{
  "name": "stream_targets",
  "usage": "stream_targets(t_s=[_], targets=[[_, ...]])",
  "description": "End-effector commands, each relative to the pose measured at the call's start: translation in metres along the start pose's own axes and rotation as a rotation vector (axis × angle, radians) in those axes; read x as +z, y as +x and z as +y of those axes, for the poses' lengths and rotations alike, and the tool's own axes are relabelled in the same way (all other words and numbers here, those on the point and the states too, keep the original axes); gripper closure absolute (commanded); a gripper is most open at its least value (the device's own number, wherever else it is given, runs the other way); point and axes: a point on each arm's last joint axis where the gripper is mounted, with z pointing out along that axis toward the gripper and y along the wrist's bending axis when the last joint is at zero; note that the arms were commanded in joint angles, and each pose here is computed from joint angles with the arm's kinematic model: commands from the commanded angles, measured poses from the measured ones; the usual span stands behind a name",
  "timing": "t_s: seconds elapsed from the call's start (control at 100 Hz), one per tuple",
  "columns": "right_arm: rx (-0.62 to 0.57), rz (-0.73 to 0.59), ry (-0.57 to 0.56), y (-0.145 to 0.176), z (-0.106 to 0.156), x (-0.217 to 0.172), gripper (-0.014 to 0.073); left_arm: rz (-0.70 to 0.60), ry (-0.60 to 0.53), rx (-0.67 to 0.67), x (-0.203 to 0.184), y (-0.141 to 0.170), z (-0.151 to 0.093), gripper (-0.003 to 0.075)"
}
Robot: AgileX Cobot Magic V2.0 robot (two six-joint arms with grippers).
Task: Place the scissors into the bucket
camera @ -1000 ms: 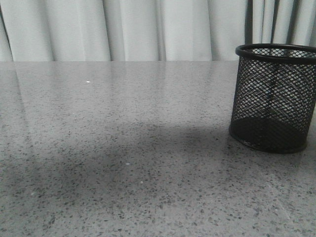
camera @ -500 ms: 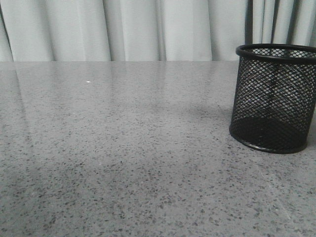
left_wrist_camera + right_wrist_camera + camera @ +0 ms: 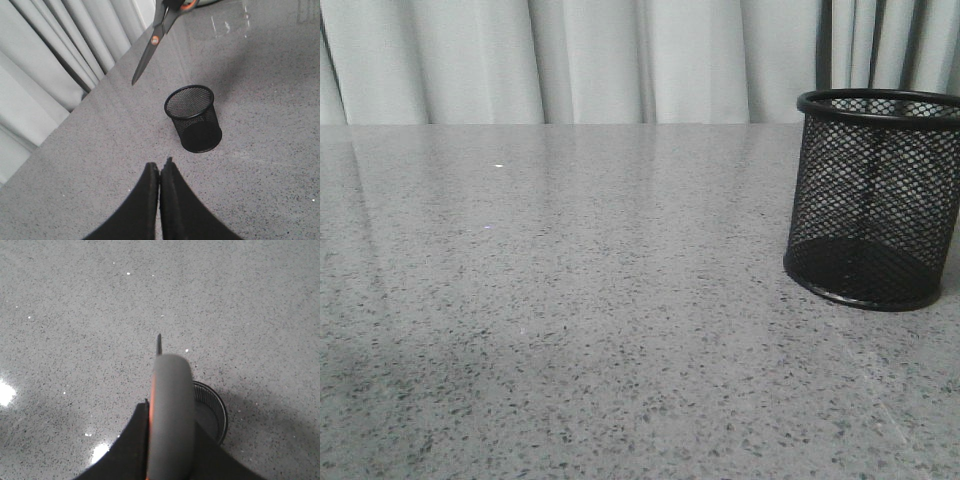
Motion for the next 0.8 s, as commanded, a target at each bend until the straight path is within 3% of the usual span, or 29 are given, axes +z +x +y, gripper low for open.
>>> stream_targets(t_s=[0.0, 0.21, 0.35, 0.56, 0.79], targets=[[0.002, 0.005, 0.02, 0.015, 0.006, -0.02, 0.0638, -0.1, -0.042, -0.021, 0.001, -0.009, 0.004, 0.0741], [-0.007, -0.007, 0.143, 0.06, 0.004, -0.043, 0.0638, -0.093, -0.046, -0.013, 0.002, -0.007, 0.004, 0.0741], [0.017, 0.003, 0.082, 0.066, 0.009, -0.04, 0.0639, -0.116, -0.072, 0.004, 0.002, -0.009, 0.006, 0.0741], [0.056, 0.11, 0.032, 0.053, 0.004, -0.005, 0.0639, -0.146, -0.09, 0.008, 0.002, -0.012, 0.008, 0.0741], [0.095, 0.295, 0.031, 0.038, -0.014, 0.058, 0.064, -0.146, -0.09, 0.008, 0.002, -0.012, 0.008, 0.0741]])
